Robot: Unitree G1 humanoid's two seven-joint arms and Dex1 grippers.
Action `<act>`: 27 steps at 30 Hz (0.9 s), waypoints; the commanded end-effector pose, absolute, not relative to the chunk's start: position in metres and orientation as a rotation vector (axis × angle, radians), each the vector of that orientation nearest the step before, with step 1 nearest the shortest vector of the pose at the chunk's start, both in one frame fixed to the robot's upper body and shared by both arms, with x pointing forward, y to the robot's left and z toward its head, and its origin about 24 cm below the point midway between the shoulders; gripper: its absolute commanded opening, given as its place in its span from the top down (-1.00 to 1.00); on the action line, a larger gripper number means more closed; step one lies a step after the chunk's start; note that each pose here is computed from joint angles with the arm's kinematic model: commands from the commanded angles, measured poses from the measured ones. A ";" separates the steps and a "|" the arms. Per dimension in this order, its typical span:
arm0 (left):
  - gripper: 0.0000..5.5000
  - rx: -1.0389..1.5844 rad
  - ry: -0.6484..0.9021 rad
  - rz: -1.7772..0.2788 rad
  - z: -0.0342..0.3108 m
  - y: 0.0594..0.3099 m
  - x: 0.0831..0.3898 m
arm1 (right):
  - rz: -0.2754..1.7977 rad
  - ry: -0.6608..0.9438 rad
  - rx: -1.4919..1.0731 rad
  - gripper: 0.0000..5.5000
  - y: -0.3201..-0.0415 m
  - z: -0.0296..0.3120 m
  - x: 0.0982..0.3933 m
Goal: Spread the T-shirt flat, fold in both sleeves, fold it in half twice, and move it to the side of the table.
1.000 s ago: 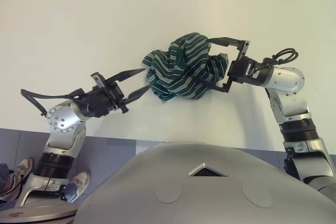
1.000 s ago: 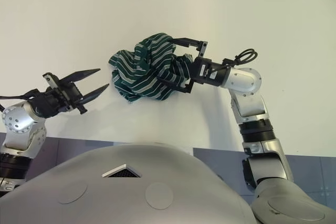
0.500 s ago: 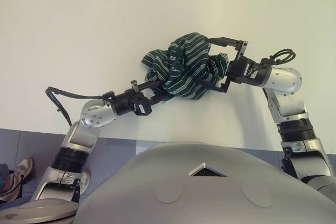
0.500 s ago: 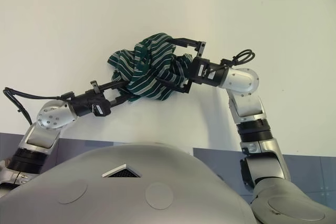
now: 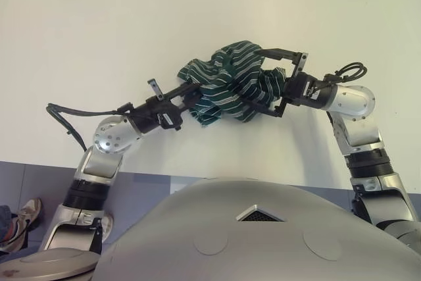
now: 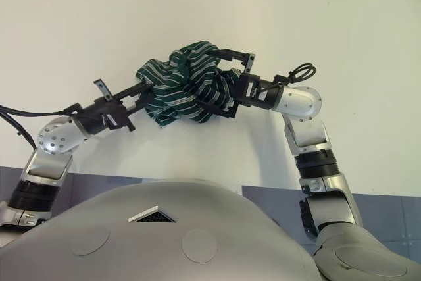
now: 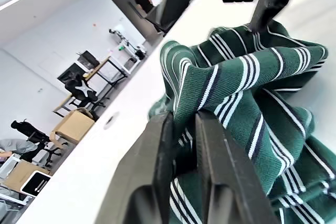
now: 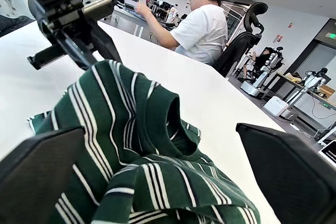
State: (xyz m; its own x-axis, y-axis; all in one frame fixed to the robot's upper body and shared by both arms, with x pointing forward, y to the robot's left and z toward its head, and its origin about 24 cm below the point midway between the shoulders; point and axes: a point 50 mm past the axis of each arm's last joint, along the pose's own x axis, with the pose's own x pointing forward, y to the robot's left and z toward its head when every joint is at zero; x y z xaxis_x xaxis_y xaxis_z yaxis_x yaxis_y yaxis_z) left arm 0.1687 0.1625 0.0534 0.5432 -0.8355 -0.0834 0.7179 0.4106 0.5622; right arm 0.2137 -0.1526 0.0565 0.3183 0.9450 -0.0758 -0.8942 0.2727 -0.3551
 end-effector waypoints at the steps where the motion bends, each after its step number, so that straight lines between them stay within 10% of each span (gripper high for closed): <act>1: 0.99 0.584 -0.214 -1.000 0.053 0.162 0.168 | 1.246 -0.159 -0.383 -0.96 -0.152 0.056 0.214; 27: 0.99 0.662 -0.242 -0.899 0.059 0.217 0.179 | 1.125 -0.110 -0.495 -0.96 -0.164 0.046 0.230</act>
